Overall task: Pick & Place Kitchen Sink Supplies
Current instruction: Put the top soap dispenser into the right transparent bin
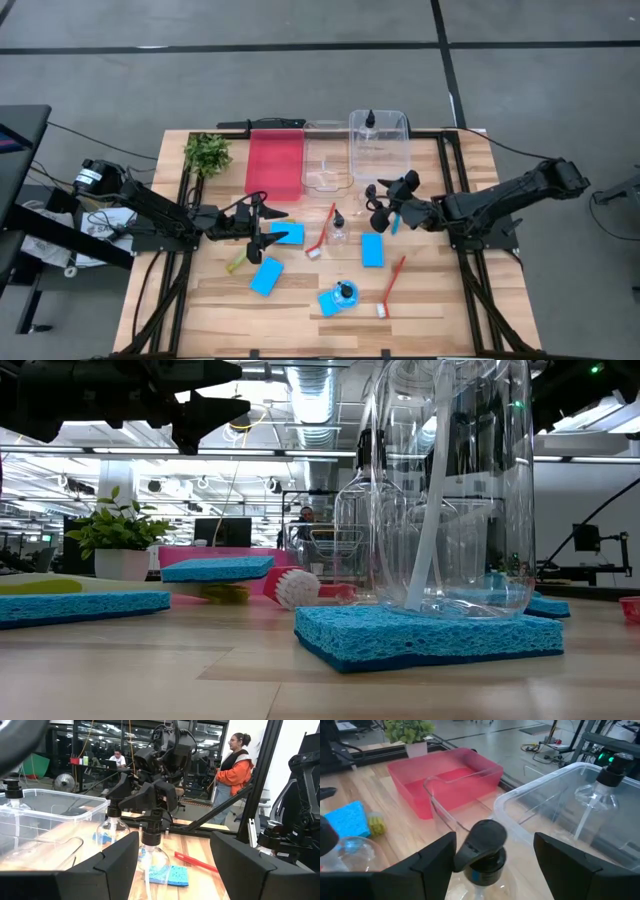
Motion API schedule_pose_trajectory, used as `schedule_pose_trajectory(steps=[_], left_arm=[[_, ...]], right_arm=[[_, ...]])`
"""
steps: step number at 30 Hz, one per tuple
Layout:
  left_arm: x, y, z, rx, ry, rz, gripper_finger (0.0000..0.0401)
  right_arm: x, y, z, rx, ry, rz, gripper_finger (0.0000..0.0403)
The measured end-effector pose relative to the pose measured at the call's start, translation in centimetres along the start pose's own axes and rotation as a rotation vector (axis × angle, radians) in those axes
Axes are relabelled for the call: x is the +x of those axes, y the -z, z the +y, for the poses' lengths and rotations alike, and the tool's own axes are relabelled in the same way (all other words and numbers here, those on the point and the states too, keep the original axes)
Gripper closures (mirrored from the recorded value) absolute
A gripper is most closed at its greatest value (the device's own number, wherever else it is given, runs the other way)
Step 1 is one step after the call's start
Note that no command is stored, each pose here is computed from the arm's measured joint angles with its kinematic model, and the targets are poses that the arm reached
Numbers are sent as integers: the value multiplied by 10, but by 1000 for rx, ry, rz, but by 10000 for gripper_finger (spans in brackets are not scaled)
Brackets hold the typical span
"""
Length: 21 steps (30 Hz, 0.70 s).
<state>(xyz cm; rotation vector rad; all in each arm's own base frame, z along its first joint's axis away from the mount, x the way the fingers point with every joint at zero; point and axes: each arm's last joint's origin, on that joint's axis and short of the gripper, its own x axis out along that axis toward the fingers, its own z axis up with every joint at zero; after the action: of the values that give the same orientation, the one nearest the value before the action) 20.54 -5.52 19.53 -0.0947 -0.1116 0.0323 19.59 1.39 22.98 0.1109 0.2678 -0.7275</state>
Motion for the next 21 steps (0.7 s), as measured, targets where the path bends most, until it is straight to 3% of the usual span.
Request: schedule_pose_trajectory(steps=[21], left_arm=[[0, 0, 0, 0, 0, 0, 153]], right_arm=[[7, -9, -4, 96, -18, -35, 143]])
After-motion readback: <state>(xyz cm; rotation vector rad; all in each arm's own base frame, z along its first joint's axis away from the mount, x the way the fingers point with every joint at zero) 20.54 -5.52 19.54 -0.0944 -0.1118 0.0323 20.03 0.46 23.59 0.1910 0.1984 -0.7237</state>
